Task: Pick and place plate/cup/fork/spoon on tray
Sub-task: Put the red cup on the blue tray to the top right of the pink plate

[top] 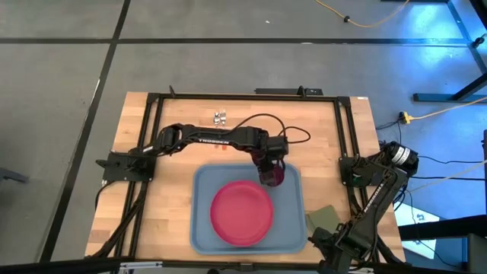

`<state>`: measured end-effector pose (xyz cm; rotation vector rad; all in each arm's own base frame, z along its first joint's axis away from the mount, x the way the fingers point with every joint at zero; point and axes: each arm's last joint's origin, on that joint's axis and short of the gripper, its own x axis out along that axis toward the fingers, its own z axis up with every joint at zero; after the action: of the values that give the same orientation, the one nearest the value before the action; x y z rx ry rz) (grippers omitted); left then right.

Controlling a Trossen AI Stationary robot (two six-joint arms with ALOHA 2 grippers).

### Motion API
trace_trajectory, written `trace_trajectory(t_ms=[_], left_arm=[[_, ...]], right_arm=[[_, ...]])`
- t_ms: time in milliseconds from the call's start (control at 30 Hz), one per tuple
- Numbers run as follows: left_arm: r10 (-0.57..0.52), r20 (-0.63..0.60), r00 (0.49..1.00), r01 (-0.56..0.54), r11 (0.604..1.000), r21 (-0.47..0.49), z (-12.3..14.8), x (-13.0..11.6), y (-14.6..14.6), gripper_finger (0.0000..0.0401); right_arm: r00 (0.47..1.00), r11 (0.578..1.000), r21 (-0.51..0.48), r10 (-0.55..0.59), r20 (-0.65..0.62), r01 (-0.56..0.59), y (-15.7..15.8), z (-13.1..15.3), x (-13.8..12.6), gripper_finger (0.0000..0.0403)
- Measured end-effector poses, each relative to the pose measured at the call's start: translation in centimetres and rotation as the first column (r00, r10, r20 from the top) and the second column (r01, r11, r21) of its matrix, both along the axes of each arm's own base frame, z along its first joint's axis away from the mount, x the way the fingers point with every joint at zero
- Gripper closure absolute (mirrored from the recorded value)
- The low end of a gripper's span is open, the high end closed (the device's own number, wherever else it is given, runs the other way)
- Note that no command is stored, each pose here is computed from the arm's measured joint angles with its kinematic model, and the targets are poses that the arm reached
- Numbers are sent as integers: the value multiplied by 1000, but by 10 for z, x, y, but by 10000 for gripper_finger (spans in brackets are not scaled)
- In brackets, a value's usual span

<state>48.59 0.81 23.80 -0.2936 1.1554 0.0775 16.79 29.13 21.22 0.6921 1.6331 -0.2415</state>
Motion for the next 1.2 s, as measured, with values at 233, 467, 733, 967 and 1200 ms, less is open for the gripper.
trace_trajectory(t_ms=[233,467,733,967,1200], left_arm=[[16,2,1000,-16,1000,3,0,0,7,326],[36,58,998,-36,999,-2,13,-1,17,326],[2,80,997,10,988,-153,42,-16,15,326],[-14,-167,986,-7,992,-122,48,-48,6,327],[-24,-290,957,73,985,159,23,-51,-17,376]], right_arm=[[1000,1000,0,0,0,0,0,0,0,370],[1000,1000,0,0,0,0,0,0,0,370],[1000,1000,0,6,4,-6,1,0,-2,370],[1000,1000,-1,17,9,-17,3,0,-5,370],[1000,1000,-9,16,15,-16,3,0,-5,370]])
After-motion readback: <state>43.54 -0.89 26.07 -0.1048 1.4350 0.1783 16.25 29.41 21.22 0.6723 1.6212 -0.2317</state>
